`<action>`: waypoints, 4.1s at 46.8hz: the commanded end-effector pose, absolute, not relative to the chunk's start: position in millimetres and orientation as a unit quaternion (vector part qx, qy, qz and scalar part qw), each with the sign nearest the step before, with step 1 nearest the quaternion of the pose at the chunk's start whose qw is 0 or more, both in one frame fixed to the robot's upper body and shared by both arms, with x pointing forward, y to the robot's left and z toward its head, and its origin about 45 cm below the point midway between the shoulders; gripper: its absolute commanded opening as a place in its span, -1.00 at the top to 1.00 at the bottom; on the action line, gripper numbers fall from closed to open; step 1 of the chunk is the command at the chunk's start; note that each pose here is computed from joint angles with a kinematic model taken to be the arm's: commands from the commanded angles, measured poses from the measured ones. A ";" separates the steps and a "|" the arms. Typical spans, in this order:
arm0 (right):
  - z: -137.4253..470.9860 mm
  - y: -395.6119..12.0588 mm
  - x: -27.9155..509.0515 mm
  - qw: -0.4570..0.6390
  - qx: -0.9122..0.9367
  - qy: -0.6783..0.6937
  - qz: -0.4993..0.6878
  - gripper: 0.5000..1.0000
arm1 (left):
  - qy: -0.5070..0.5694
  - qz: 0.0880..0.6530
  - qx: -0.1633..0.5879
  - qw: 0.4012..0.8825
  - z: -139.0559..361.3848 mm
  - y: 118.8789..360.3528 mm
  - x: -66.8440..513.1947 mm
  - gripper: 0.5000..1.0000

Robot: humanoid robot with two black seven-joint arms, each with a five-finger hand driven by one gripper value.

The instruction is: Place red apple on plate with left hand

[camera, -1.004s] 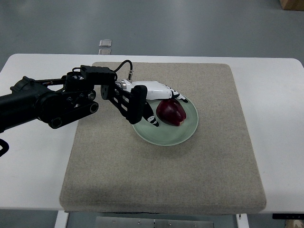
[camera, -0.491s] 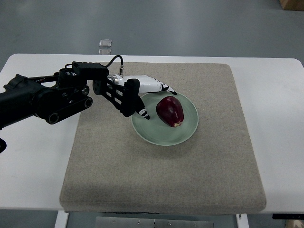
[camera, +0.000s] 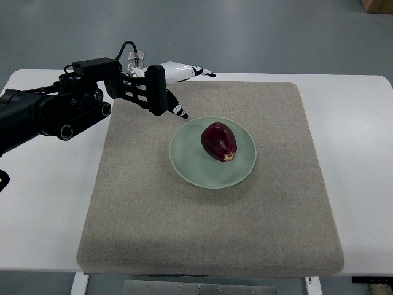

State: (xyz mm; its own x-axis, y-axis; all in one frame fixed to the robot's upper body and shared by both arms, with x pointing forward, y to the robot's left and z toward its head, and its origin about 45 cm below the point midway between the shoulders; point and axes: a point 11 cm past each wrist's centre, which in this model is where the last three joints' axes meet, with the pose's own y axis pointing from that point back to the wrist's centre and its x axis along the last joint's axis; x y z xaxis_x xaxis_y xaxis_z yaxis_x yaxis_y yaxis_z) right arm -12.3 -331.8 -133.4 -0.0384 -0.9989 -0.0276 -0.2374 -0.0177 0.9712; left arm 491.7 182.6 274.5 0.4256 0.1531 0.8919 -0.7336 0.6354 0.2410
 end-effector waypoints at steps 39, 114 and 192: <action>-133.4 -331.8 -12.4 0.421 0.551 -0.561 -0.453 -0.86 | 0.013 0.676 0.041 0.736 291.4 271.5 542.9 -0.97; -133.4 -331.8 -12.4 0.421 0.551 -0.561 -0.453 -0.86 | 0.237 0.637 -0.187 0.710 268.1 284.6 534.9 -0.98; -134.4 -315.8 -21.0 0.408 0.559 -0.544 -0.474 -0.86 | 0.244 0.647 -0.173 0.702 248.2 290.7 527.6 -0.98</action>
